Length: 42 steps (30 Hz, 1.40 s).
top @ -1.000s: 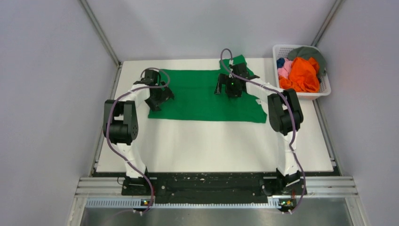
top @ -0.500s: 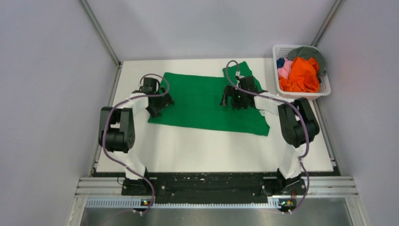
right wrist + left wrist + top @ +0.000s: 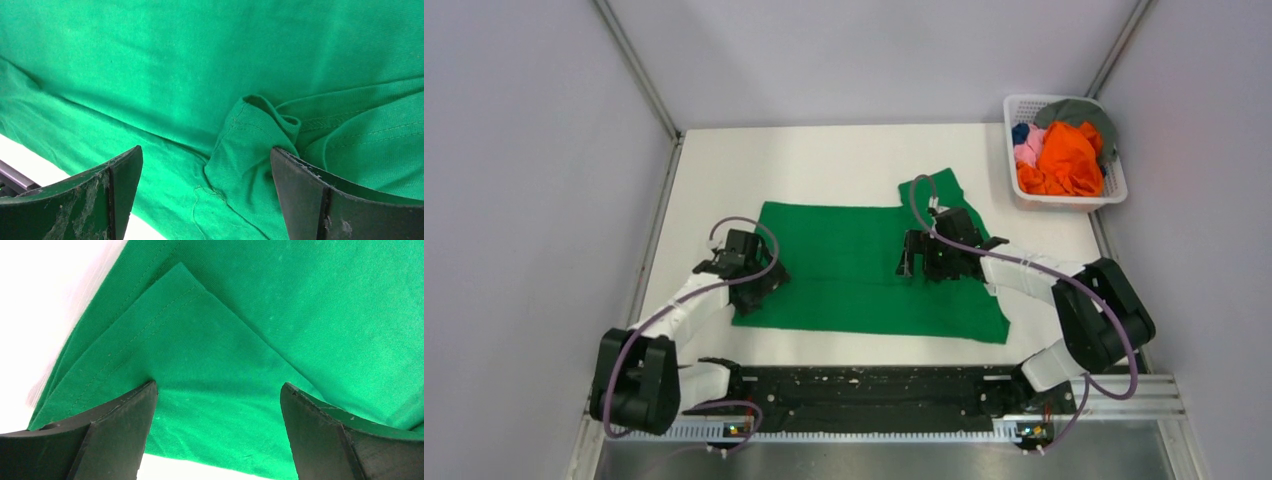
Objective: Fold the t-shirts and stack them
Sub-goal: Fold the flattened tshirt in 1/3 of the way, then grab the side of the flattened tshirt furthest away from the robot with both arms
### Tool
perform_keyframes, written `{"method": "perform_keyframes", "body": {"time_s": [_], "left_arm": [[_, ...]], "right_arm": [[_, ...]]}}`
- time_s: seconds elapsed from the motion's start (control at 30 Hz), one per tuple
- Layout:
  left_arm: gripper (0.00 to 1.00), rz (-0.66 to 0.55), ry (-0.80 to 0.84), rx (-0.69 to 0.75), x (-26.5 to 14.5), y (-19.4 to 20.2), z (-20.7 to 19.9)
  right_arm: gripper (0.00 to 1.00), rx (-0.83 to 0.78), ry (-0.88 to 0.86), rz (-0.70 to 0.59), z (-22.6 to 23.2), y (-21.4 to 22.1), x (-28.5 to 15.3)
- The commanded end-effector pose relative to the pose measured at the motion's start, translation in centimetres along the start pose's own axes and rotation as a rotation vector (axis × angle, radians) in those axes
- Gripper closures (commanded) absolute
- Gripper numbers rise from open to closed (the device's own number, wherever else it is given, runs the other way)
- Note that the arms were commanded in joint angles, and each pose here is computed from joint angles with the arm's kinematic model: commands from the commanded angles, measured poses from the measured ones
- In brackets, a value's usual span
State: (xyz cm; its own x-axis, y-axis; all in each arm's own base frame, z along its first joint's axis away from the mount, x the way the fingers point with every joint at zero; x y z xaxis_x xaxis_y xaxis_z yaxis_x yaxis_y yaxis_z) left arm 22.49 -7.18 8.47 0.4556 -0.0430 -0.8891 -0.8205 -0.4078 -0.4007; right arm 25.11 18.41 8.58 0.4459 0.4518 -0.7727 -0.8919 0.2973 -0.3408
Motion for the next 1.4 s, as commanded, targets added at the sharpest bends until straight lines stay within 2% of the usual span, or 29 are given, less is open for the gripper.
{"method": "perform_keyframes", "body": {"time_s": [0.0, 0.5, 0.6, 0.77, 1.0, 1.2, 1.37], "left_arm": [[0.01, 0.159, -0.163, -0.061, -1.2, 6.0, 4.3], [0.01, 0.121, -0.066, -0.148, -3.3, 8.7, 5.0], [0.01, 0.099, -0.063, -0.137, -3.5, 8.1, 4.8], [0.01, -0.011, -0.010, -0.084, -5.7, 4.4, 2.9], [0.01, -0.233, 0.011, 0.006, -8.4, -3.0, -0.2], [0.01, -0.223, -0.076, 0.024, -6.1, -9.9, -2.1], [0.01, -0.216, -0.180, 0.013, -2.7, -16.0, -2.2]], "right_arm": [[0.03, 0.003, 0.043, 0.004, -0.8, 0.8, -0.6], [0.03, -0.040, 0.002, 0.028, 0.2, 1.9, -1.7], [0.03, -0.044, 0.000, 0.028, 0.3, 1.9, -2.0], [0.01, -0.058, 0.014, -0.026, 1.3, 0.4, -2.9], [0.01, -0.060, 0.098, -0.291, 4.4, -6.3, -5.3], [0.01, -0.070, 0.119, -0.352, 5.8, -12.4, -4.1], [0.02, -0.045, 0.157, -0.387, 5.1, -17.7, -2.1]]}}
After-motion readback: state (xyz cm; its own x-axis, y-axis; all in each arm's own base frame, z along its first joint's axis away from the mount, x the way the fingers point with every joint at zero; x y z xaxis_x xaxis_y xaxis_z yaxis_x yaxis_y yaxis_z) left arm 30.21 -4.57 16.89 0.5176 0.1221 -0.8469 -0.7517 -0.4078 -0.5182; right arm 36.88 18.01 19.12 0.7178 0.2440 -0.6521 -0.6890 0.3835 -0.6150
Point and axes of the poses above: each gripper's point midway between its finger pads, its own x axis out along the fingers, its own z axis along the line the jaws close on, y = z × x, the point moved 6 cm from there along -x, back along the fingers, and after that the axes turned 15 degrees about x, right-handed, at the moved point
